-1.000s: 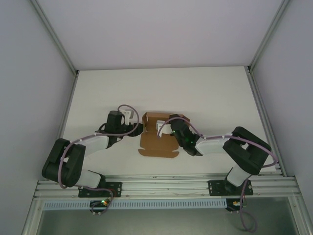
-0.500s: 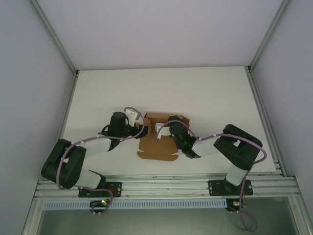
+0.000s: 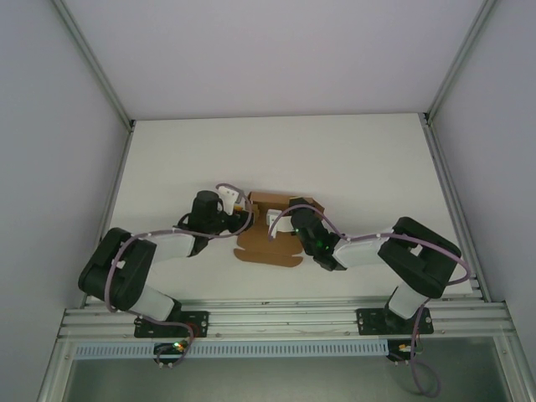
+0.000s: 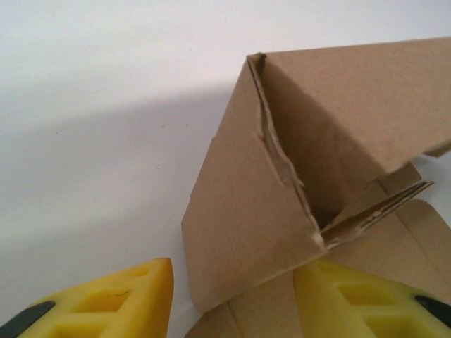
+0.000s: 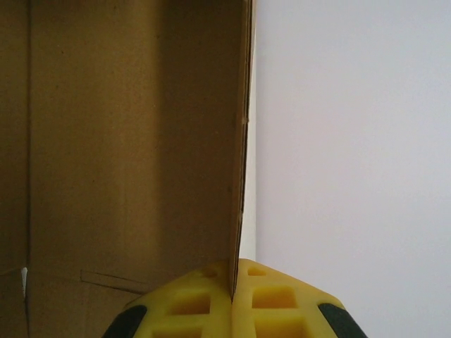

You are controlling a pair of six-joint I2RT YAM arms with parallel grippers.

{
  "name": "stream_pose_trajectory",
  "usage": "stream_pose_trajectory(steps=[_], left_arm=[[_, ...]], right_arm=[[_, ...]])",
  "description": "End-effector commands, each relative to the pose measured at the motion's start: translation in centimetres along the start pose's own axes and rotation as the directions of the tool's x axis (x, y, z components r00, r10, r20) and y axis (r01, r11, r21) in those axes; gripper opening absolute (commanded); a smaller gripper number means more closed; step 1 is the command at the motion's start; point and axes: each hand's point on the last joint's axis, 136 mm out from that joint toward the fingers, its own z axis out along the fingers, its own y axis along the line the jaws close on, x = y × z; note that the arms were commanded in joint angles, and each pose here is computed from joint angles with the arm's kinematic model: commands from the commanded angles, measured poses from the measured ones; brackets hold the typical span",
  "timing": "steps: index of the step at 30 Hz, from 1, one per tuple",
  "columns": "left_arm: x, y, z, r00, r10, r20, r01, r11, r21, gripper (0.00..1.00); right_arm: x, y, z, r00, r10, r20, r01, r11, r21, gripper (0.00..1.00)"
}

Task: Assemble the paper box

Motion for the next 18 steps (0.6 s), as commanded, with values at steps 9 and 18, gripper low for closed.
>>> stream_pose_trajectory(steps=[9, 18], left_arm=[[-3.3, -0.8, 2.0, 0.985, 0.102, 0.141, -0.098, 0.995, -0.033, 0.39], [-5.0, 0.2, 2.6, 0.965, 0.119, 0.235, -0.076, 0.98, -0.185, 0.26]], right_arm=[[-0.9, 2.1, -1.0, 0.998, 0.054, 0.031, -0.048, 0.987, -0.155, 0.0], [-1.0, 3.3, -1.3, 0.995, 0.097, 0.013, -0.091, 0.967, -0.237, 0.0]])
